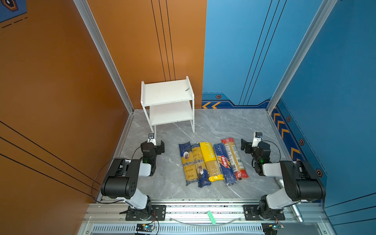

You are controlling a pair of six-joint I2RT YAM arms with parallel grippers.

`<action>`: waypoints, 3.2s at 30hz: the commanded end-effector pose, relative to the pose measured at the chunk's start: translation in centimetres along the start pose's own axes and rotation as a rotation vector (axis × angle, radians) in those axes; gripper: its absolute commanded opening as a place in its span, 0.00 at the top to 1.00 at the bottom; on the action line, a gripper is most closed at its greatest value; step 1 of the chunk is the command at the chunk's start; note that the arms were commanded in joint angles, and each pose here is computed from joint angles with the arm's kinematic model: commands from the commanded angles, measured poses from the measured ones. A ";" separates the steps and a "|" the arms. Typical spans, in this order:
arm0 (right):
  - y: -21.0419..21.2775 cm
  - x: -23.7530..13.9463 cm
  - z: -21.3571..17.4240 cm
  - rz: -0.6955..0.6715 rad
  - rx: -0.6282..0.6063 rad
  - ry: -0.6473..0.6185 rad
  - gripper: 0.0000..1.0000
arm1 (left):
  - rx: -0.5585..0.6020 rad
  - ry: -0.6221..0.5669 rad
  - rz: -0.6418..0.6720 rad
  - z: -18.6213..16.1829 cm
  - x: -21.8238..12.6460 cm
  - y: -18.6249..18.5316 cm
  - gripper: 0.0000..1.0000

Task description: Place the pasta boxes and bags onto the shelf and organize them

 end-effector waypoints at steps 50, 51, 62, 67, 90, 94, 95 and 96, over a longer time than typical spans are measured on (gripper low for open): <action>22.3 -2.7 17.7 0.569 -0.184 -0.142 0.00 | -0.040 -0.385 0.078 13.4 -8.5 3.6 0.02; 22.9 -2.5 17.9 0.575 -0.178 -0.162 0.00 | -0.036 -0.398 0.075 13.6 -8.3 3.5 0.02; 29.1 -0.1 17.8 0.584 -0.132 -0.267 0.00 | -0.033 -0.455 0.067 15.3 -5.5 3.5 0.02; 30.8 0.9 17.8 0.561 -0.107 -0.321 0.00 | -0.029 -0.488 0.049 16.1 -4.3 3.4 0.02; 33.1 4.7 15.6 0.518 -0.089 -0.418 0.00 | -0.067 -0.566 0.068 16.5 -1.1 4.0 0.21; 33.3 5.0 15.5 0.524 -0.089 -0.419 0.00 | -0.076 -0.569 0.072 16.4 -0.7 4.1 0.32; 33.3 5.1 15.5 0.523 -0.088 -0.422 0.00 | -0.077 -0.571 0.075 16.4 -0.7 4.2 0.32; 33.3 5.1 15.5 0.524 -0.089 -0.422 0.00 | -0.078 -0.571 0.076 16.4 -0.6 4.2 0.33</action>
Point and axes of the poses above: each gripper's point midway between its finger pads, its own x axis out along the fingers, its own y axis along the line the jaws close on, z = x × y, the point moved 7 cm from there along -x, back along the fingers, and after that the axes turned 2 degrees about x, right-handed, at the moved point
